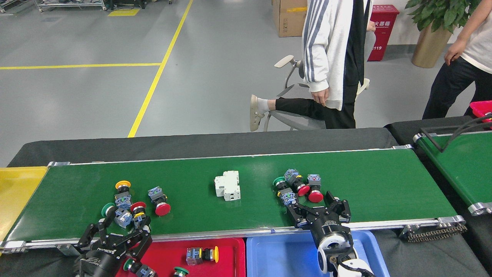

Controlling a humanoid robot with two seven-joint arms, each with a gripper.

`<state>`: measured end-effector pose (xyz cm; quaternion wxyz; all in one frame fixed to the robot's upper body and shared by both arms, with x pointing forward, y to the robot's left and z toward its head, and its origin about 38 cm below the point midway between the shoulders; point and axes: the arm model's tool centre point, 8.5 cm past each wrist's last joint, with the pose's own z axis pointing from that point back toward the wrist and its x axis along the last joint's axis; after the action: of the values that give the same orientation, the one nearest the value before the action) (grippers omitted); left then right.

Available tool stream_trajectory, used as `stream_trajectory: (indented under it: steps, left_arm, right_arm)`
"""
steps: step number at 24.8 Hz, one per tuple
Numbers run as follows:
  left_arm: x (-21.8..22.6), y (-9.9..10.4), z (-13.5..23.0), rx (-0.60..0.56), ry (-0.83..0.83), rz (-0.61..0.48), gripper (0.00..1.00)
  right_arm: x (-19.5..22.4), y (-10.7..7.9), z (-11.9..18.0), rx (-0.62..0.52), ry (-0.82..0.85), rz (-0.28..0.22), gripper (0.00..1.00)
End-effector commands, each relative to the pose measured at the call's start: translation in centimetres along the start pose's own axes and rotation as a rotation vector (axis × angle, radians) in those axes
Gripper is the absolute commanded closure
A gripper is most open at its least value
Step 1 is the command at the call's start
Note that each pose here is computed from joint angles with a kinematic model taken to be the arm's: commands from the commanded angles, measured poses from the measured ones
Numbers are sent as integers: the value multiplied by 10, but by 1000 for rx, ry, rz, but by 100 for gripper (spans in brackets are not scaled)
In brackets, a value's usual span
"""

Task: Pick switch part from conveyor to tray

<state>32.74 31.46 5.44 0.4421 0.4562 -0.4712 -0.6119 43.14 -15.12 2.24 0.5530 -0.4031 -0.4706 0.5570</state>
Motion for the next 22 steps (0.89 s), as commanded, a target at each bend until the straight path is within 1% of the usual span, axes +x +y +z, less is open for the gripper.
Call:
stream_trajectory:
  steps: [1,2,4,6,7,8,10,12,15,17,18,19,20,21,22]
  left_arm:
    - [2,4,4,10,-29,-14,0]
    - [4,0,5,0,-31,-13,0]
    - [4,-8,4,-22,-27,-5,0]
    - [2,-12,1,-33,-20,3,0]
    - [2,-12,0,-32,-18,4,0]
    - [0,-12,-1,-32,-15,4,0]
    - [-2,-13,-4,-37,-4,8,0]
    - [-6,-23,-7,-65,18,24,0]
    - [-19,-27,-9,-81,61,16,0]
    - [-31,-28,-9,-89,106,8,0]
    - [-35,-29,-10,-89,139,9,1]
    - [-37,-28,-11,-87,161,11,4]
    - [-40,-27,-12,-81,187,11,12]
    - [-42,-27,-11,-81,197,9,24]
    - [-42,-29,-10,-84,197,10,34]
  right_arm:
    - [2,-18,-8,-36,16,-7,2]
    - [4,-22,-10,-41,11,-1,10]
    - [9,-27,-14,-43,-14,16,46]
    - [16,-28,-14,-45,-54,36,76]
    - [19,-29,-14,-45,-76,45,84]
    - [20,-27,-13,-41,-94,49,90]
    - [23,-26,-13,-39,-125,52,94]
    - [27,-27,-12,-41,-156,52,98]
    - [31,-34,-11,-62,-175,52,99]
    - [46,-50,-3,-121,-228,55,99]
    - [63,-57,5,-151,-300,65,99]
    - [77,-59,15,-169,-370,73,99]
    - [94,-58,29,-180,-455,81,98]
    - [115,-56,46,-193,-558,90,98]
    - [129,-53,57,-197,-623,100,97]
